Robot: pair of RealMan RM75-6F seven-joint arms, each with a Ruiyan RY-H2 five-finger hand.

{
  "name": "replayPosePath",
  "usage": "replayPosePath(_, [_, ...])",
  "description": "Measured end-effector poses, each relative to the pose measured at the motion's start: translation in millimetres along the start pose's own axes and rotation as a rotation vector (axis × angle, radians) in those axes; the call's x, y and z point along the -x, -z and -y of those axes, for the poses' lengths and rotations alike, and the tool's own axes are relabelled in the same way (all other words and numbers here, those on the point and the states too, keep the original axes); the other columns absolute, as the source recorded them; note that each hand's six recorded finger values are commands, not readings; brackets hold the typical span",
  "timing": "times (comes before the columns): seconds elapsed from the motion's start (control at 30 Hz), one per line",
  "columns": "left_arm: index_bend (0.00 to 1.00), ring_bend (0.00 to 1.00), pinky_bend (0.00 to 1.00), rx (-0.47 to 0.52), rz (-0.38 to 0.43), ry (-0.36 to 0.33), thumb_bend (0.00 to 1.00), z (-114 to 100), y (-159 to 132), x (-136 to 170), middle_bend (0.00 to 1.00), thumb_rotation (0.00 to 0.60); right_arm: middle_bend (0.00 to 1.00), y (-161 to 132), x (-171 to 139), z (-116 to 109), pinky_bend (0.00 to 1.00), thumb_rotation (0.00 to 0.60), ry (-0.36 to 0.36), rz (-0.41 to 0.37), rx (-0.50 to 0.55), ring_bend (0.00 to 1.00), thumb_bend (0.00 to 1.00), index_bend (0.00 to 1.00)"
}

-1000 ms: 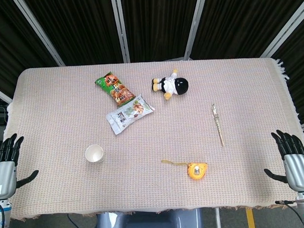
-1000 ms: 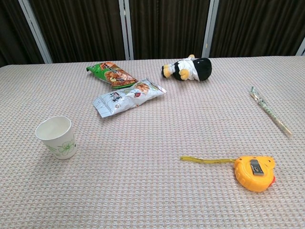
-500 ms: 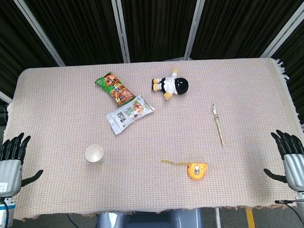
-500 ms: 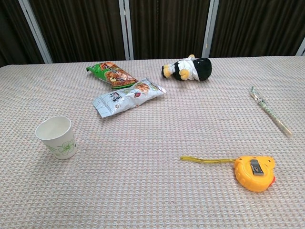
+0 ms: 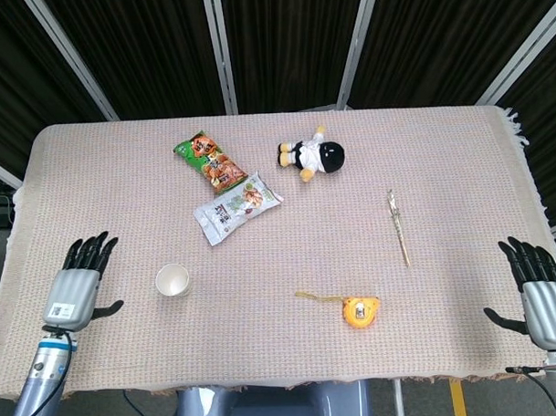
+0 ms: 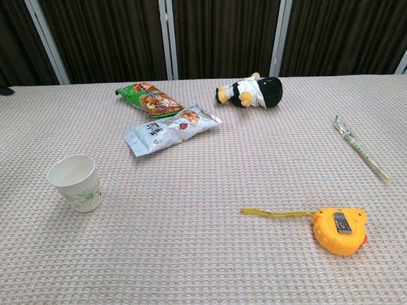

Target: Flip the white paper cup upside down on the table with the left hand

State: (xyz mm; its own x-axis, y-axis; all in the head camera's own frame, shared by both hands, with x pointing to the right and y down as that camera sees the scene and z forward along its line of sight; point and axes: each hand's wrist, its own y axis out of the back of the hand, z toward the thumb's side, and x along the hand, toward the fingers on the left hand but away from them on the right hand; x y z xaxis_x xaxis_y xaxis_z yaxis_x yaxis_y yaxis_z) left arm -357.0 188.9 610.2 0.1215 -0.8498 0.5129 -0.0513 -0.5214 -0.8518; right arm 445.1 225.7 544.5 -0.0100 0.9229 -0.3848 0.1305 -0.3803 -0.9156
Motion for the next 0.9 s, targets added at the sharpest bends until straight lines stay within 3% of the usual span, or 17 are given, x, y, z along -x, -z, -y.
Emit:
replayPosePath(0.4, [0.12,0.00,0.00,-0.012,0.027,0.155,0.00,26,-53,-34,0.00,0.600,0.00,3,0,-2,0.00,0.600,0.001,0.004,0.012,0.00,0.00,0.00])
replayPosePath(0.9, [0.26,0.00,0.00,-0.009,0.050,0.218,0.02,40,-82,-48,0.00,0.600,0.00,3,0,-2,0.00,0.600,0.000,0.005,0.013,0.00,0.00,0.00])
